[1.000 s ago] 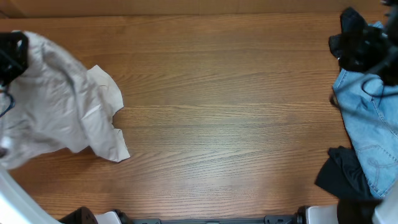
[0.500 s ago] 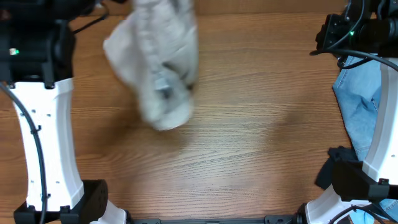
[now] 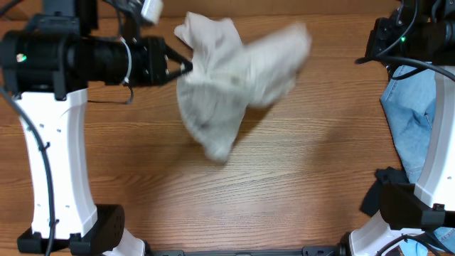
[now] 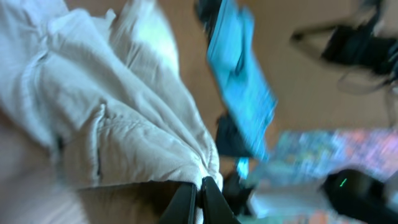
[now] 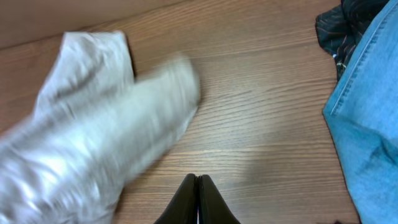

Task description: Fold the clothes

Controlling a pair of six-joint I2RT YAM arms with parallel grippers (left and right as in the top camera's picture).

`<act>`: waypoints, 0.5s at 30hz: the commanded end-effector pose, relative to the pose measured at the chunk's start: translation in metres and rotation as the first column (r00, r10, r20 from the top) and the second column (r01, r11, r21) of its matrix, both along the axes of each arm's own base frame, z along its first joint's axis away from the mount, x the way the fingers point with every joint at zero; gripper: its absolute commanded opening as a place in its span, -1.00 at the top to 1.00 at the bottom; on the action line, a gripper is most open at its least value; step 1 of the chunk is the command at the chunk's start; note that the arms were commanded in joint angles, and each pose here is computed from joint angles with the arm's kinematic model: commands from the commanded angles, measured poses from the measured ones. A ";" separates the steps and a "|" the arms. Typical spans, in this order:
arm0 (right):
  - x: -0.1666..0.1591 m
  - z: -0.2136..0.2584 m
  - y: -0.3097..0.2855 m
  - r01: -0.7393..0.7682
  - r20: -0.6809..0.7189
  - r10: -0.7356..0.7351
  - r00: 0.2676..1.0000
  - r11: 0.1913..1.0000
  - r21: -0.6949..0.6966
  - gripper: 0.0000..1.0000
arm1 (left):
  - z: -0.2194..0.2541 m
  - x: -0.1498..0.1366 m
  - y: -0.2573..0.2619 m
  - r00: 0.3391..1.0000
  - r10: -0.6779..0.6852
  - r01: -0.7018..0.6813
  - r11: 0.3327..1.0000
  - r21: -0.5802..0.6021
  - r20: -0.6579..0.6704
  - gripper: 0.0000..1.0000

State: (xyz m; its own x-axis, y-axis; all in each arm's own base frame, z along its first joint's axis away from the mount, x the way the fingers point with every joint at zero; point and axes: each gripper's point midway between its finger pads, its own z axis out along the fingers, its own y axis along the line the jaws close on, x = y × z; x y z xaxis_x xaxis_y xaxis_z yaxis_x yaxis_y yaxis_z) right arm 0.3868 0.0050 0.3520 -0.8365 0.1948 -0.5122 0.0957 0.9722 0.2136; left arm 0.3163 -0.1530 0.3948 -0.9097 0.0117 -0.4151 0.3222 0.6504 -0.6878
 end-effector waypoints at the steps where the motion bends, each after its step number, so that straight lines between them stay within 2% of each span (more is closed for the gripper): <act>1: -0.006 0.008 -0.003 0.007 0.020 -0.007 1.000 1.000 -0.012 0.89 | -0.024 0.007 -0.005 0.992 -0.113 0.108 0.990 0.089 0.050 0.92; 3: -0.009 0.006 -0.003 0.006 0.006 -0.006 1.000 1.000 -0.009 0.86 | -0.045 0.009 -0.004 0.993 -0.120 0.118 0.983 0.137 0.003 0.92; 6: -0.012 -0.005 0.003 -0.009 -0.039 0.010 0.999 1.000 0.016 0.81 | -0.088 0.013 0.010 0.992 -0.080 0.104 0.954 0.282 -0.095 0.92; 7: -0.012 -0.010 0.006 -0.017 -0.058 0.018 0.998 0.999 0.031 0.72 | -0.099 0.013 0.014 0.990 -0.072 0.106 0.944 0.311 -0.119 0.92; 9: -0.014 -0.026 0.012 -0.032 -0.111 0.040 0.993 0.997 0.069 0.37 | -0.117 0.017 0.019 0.987 -0.057 0.108 0.927 0.359 -0.149 0.92; 10: -0.016 -0.036 0.014 -0.033 -0.147 0.044 0.988 0.996 0.079 0.37 | -0.124 0.020 0.023 0.987 -0.048 0.103 0.918 0.382 -0.151 0.91; 12: -0.021 -0.063 0.014 -0.025 -0.233 0.045 0.971 0.996 0.088 0.37 | -0.138 0.034 0.036 0.991 0.025 0.039 0.890 0.455 -0.133 0.92; 15: -0.026 -0.108 0.015 -0.020 -0.343 0.054 0.938 0.995 0.102 0.37 | -0.140 0.063 0.066 0.972 0.229 -0.163 0.819 0.550 -0.053 0.92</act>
State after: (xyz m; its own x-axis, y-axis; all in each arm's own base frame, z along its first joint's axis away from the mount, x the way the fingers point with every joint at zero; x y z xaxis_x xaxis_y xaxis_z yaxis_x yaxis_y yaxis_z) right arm 0.3700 0.0166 0.2744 -0.9450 0.1984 -0.2602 0.1317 0.9586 0.2524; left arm 0.3586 -0.1234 0.2606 -0.9539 0.1456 -0.2625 0.2436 0.8862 -0.3940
